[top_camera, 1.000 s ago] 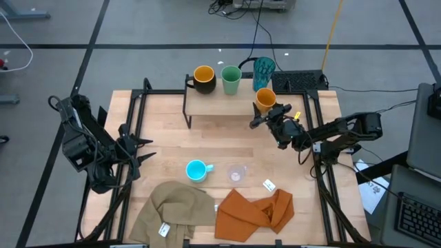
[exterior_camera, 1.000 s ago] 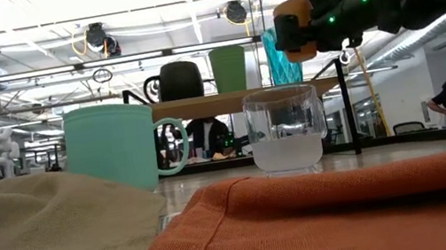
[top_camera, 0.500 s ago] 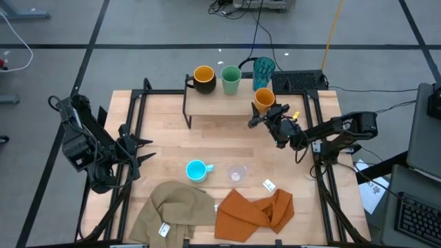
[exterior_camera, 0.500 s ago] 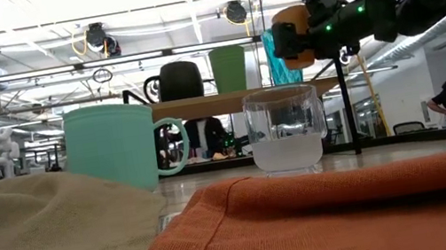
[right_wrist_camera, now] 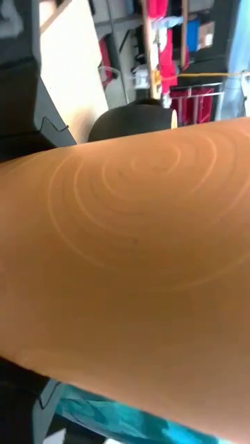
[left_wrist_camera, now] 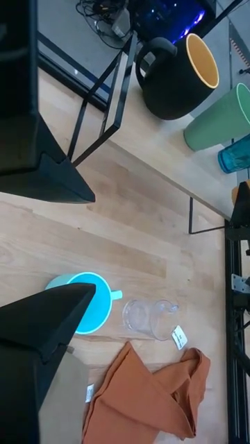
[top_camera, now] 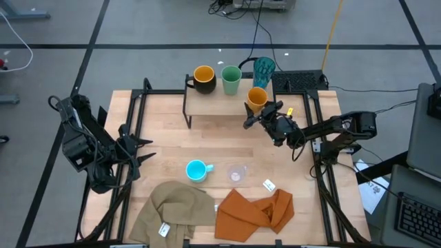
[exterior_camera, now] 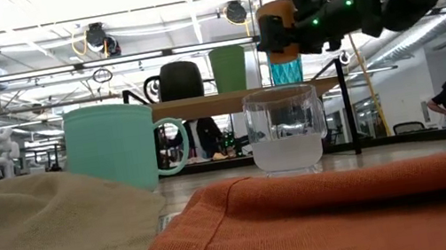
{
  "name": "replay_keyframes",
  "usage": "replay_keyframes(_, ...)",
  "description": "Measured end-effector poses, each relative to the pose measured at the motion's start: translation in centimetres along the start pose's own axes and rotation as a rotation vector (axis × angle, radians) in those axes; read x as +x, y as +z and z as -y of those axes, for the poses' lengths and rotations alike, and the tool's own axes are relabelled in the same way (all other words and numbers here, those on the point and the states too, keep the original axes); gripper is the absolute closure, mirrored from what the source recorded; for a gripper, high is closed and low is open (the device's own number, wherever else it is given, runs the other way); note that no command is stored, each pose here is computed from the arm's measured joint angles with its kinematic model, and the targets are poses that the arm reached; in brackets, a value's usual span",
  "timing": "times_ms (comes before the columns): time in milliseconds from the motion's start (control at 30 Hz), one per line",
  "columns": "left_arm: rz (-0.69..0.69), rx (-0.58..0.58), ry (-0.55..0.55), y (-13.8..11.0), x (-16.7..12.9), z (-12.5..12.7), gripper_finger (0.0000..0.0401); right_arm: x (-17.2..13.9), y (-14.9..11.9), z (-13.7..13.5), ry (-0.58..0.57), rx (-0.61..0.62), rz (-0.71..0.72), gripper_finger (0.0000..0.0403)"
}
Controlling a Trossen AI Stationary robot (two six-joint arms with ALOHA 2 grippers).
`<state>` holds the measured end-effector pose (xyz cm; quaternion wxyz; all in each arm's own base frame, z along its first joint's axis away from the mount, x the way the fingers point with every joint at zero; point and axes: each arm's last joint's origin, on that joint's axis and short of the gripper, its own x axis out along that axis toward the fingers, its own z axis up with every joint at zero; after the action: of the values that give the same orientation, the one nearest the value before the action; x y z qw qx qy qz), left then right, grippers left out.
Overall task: Stack small to large cups/mugs on shelf
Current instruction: Put the orange cup on the shelf
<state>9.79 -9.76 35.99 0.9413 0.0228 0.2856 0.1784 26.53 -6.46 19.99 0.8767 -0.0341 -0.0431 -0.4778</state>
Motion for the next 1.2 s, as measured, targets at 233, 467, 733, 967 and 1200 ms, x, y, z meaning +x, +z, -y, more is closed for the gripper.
replay_keyframes(233, -0.014, -0.007, -0.009, 0.0, 0.0, 0.0, 0.0201, 0.4, -0.3, 0.1, -0.023, -0.026, -0.038, 0.0120)
replay_keyframes(467, -0.015, -0.007, -0.009, 0.0, 0.0, 0.0, 0.0201, 0.5, -0.5, 0.2, -0.044, -0.027, -0.053, 0.0120)
replay_keyframes(733, -0.016, -0.010, -0.010, 0.0, 0.0, 0.0, 0.0201, 0.7, -0.7, 0.4, -0.054, -0.019, -0.070, 0.0120)
replay_keyframes(967, -0.019, -0.012, -0.012, 0.0, 0.0, 0.0, 0.0201, 0.7, -0.8, 0.5, -0.057, -0.012, -0.073, 0.0120)
replay_keyframes(1200, -0.019, -0.017, -0.012, 0.0, 0.0, 0.0, 0.0201, 0.9, -0.8, 0.7, -0.064, -0.015, -0.074, 0.0120)
